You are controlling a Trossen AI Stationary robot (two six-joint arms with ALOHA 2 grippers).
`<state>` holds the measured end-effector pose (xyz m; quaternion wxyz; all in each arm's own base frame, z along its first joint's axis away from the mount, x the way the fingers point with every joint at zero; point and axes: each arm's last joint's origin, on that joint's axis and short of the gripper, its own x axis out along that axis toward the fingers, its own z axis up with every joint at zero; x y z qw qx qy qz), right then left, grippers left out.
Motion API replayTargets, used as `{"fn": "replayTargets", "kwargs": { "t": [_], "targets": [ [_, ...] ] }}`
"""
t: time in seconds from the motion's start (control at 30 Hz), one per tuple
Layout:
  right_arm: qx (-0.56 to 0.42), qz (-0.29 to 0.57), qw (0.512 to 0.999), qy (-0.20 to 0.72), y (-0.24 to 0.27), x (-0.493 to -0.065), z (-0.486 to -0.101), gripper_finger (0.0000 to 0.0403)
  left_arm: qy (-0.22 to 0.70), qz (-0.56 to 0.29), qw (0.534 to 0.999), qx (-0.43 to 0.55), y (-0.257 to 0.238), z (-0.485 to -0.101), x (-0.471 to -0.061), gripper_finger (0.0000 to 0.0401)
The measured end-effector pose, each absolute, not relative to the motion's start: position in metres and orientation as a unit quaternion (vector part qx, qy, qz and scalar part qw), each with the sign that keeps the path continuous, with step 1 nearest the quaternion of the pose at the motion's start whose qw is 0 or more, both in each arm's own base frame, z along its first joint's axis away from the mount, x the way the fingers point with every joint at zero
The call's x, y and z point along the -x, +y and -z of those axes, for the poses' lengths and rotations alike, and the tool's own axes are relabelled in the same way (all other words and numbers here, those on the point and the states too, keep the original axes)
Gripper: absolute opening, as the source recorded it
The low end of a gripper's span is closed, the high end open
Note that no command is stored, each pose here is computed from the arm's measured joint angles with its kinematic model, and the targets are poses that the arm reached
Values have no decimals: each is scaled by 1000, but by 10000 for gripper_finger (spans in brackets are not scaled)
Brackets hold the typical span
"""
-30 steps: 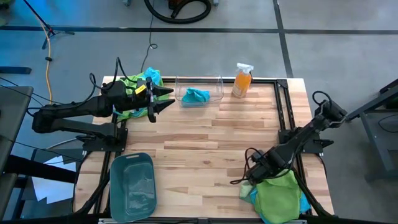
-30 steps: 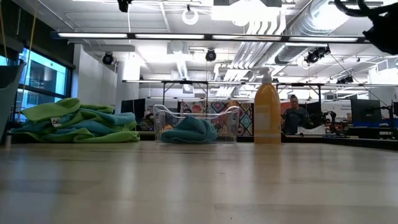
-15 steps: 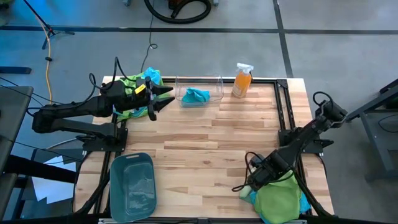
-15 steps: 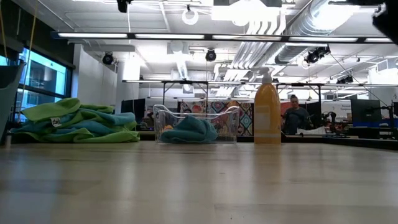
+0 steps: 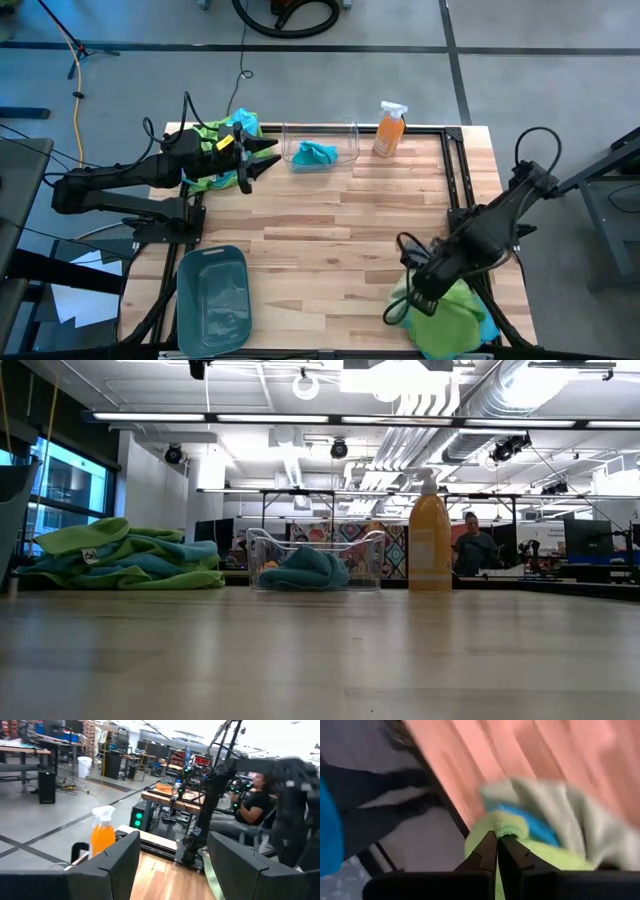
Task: Sort microfiber towel by color & place in baskets
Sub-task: Put the green microfiber towel into the blue bin
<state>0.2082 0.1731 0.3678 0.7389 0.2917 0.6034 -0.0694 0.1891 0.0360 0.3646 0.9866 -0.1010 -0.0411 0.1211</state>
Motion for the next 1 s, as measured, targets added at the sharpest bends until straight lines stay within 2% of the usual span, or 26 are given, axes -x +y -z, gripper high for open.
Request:
{"fn": "replayTargets", "kwargs": {
  "t": [0.2, 0.43, 0.67, 0.8, 1.0],
  "targets": [
    [-254, 54, 846, 465, 147, -219, -426, 1, -44, -92, 990, 100, 34, -366, -190, 220],
    [-175, 39, 918, 353, 108, -242, -460, 0, -102, -6, 991, 90, 30, -375, -200, 220],
    [-110, 9, 955, 274, 74, -271, -473, 0, -102, 38, 990, 86, 23, -389, -224, 220],
    [-85, -9, 969, 233, 60, -284, -479, 0, -69, 85, 990, 83, 20, -394, -245, 220],
    [-49, -33, 981, 182, 52, -299, -485, 0, -46, 91, 994, 47, 21, -404, -274, 220]
  ]
}}
